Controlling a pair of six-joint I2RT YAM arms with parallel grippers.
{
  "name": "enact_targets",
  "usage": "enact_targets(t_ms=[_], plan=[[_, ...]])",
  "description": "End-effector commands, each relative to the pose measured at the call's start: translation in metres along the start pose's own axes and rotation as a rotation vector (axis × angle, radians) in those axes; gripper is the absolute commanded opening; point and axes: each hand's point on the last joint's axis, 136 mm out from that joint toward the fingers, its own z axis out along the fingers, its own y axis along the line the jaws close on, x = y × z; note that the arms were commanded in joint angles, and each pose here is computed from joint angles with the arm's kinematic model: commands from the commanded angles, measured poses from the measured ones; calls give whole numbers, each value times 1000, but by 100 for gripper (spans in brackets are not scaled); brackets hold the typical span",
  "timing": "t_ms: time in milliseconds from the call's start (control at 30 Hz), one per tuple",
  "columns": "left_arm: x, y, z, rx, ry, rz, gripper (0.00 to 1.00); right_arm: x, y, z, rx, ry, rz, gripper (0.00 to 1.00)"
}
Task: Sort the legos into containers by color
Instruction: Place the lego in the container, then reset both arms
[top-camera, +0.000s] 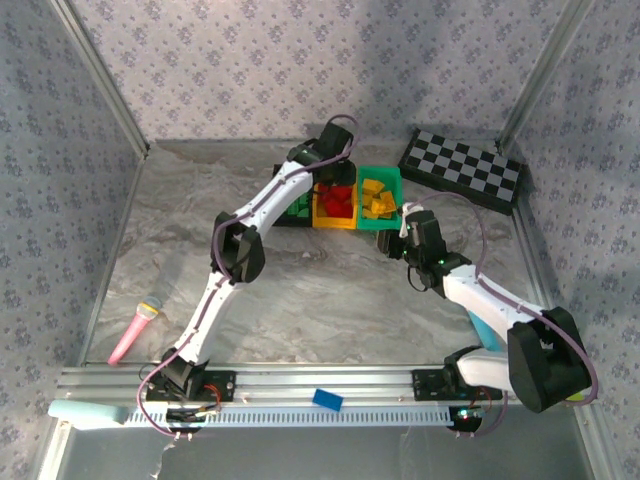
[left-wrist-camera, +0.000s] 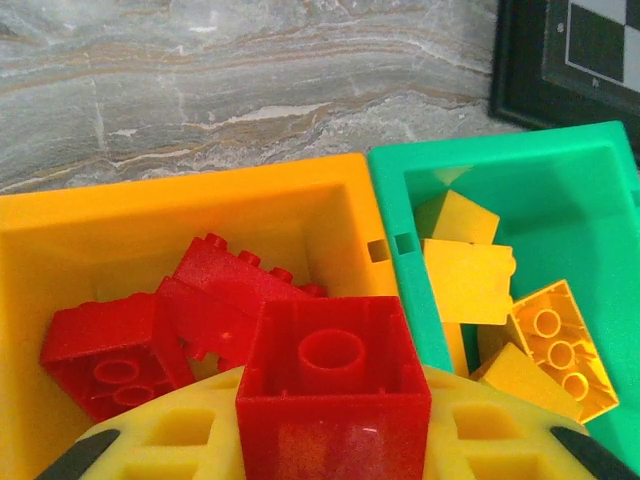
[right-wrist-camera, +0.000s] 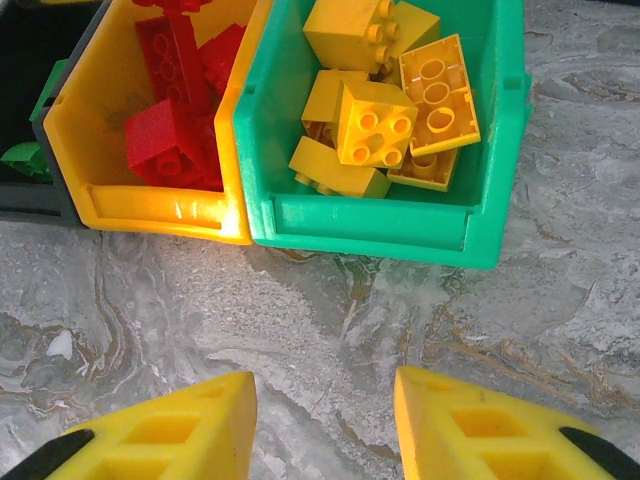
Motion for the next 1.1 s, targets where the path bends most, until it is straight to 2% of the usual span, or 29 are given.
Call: enact_targets(t_ms=[0, 133, 200, 267, 300, 533, 667, 733, 900, 1067], plan=[[0, 4, 6, -24, -4, -4, 27, 2, -2, 1, -3, 1, 20, 42], [10, 14, 17, -56, 23, 1, 34, 4, -2, 5, -6, 9, 24, 42], [11, 12, 19, -47, 29, 2, 45, 5, -2, 6, -5, 13, 25, 42], [10, 8, 16, -34, 27, 13, 64, 5, -2, 6, -6, 11, 22, 42], [8, 7, 14, -32, 21, 18, 66, 5, -2, 6, -5, 13, 24, 42], [-4, -6, -25, -58, -52, 54, 67, 5, -4, 7, 3, 12, 19, 43], [-2, -10, -54, -105, -159, 100, 67, 3, -13, 5, 50, -1, -3, 43], [-3, -3, -72, -111, -205, 76, 67, 0, -17, 1, 79, -20, -16, 45], [22, 31, -105, -123, -271, 16, 67, -11, -26, -13, 129, -84, -38, 48], [41, 80, -155, -193, -367, -41, 67, -35, -34, -38, 185, -182, -30, 50]])
